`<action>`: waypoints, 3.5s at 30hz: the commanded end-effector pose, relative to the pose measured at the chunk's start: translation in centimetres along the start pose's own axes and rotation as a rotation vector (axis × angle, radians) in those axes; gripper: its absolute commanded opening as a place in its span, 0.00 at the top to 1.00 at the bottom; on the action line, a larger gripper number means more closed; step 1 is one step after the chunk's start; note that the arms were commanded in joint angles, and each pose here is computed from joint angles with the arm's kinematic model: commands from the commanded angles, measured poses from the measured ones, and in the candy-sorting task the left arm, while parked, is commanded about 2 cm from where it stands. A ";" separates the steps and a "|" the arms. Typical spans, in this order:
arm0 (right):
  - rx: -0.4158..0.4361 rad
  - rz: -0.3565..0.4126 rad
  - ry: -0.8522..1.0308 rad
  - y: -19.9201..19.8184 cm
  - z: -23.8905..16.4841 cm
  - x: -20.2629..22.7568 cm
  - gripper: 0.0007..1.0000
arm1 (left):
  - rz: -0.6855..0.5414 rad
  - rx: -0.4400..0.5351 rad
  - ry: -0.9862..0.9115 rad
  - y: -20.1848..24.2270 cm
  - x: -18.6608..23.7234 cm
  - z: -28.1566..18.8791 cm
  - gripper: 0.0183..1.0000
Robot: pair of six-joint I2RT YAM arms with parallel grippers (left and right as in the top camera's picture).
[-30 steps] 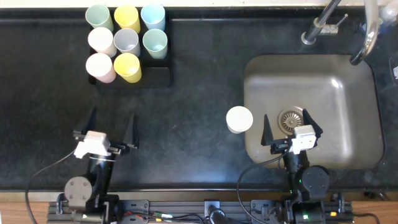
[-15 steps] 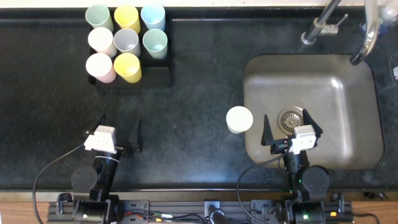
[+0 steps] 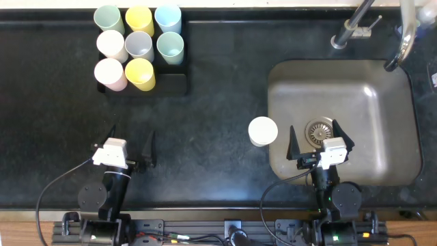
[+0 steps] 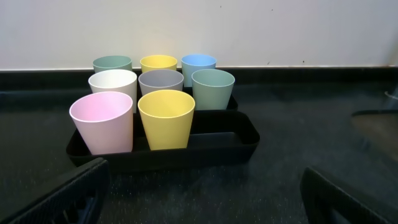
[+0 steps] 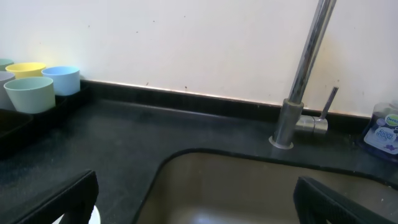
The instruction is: Store Cups
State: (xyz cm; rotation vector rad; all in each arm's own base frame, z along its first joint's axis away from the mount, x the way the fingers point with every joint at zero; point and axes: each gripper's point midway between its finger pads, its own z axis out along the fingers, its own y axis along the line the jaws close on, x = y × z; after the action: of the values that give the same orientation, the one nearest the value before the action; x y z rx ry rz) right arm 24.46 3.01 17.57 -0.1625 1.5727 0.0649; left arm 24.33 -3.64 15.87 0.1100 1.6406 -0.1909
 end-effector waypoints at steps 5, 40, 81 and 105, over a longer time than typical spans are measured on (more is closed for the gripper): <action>0.002 -0.003 -0.001 -0.1 0.0 0.3 0.00 | 0.022 -0.014 -0.004 0.3 -0.1 -0.1 0.00; -0.030 -0.017 0.088 -0.2 1.7 -7.0 0.00 | 0.022 -0.014 -0.004 0.3 -0.1 -0.1 0.00; -0.057 0.186 1.630 4.6 3.7 5.9 0.05 | 0.021 -0.014 -0.004 0.3 -0.1 -0.1 0.00; -0.036 -0.012 1.670 6.4 4.7 7.1 0.55 | 0.022 -0.014 -0.004 0.3 -0.1 -0.1 0.00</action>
State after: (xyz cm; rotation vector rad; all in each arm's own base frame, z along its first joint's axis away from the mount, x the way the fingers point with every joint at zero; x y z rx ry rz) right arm 27.32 9.53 9.55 -0.2948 3.2666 -0.0600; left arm 24.34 -3.58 15.86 0.1077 1.6410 -0.1879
